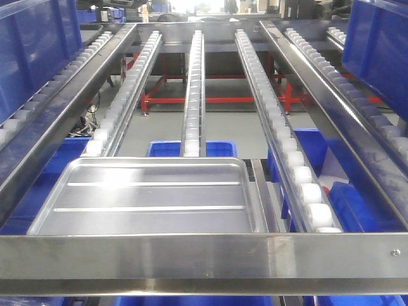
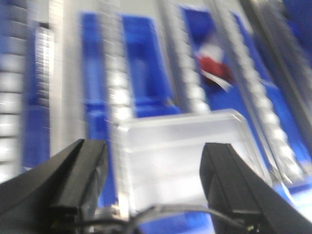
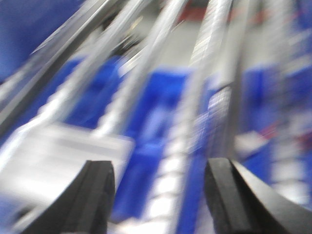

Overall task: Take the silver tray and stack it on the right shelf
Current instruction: 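Lower both grippers down onto the side rims of the silver tray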

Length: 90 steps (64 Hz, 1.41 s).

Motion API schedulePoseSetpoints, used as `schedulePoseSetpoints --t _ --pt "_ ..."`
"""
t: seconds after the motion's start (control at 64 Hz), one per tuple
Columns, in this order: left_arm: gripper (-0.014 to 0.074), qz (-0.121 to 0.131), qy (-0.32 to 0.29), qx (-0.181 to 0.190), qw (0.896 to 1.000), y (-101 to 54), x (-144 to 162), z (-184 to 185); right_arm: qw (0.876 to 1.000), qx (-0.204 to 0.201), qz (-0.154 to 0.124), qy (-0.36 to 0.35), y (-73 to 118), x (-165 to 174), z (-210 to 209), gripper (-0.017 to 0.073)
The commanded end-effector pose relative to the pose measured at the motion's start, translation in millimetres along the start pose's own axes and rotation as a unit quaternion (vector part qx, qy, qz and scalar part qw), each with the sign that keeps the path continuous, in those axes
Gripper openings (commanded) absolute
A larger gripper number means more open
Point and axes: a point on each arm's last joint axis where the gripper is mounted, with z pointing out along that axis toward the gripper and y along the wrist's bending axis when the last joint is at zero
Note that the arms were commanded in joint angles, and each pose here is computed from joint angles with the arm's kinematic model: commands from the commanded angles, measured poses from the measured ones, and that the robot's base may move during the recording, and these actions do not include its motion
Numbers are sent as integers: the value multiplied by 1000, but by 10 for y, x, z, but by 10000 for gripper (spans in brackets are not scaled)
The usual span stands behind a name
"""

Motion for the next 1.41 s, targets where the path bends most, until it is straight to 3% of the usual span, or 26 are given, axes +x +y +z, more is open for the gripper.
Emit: schedulePoseSetpoints --t 0.0,0.125,0.219,0.406,0.484,0.578,0.687,0.812,0.906,1.171,1.39 --pt "337 10 -23 44 999 -162 -126 45 998 -49 23 -8 153 -191 139 528" --pt "337 32 9 75 997 -293 -80 222 995 -93 20 19 347 -168 452 528" --pt "337 1 28 83 996 -316 -68 372 993 -104 33 37 457 -149 682 528" --pt "337 0 105 82 991 -349 -118 661 976 -105 23 191 645 -180 1113 522" --pt "326 -8 141 55 988 -324 -170 779 968 -103 23 229 719 -234 1315 519" --pt "314 -18 190 -16 981 -225 -209 929 961 -84 46 260 763 -279 1539 519" --pt "314 -41 235 -84 967 -133 -219 1095 955 -28 58 289 728 -272 1756 519" --pt "314 -53 256 -93 961 -127 -194 1319 951 38 57 303 653 -238 1941 519" --pt "314 -50 270 -93 957 -148 -133 1484 946 66 65 312 624 -168 2058 519" --pt "314 -45 311 -118 942 -89 70 1815 940 70 64 328 626 33 2272 519" --pt "314 -51 308 -121 942 -70 145 1978 933 74 63 345 619 189 2402 519"
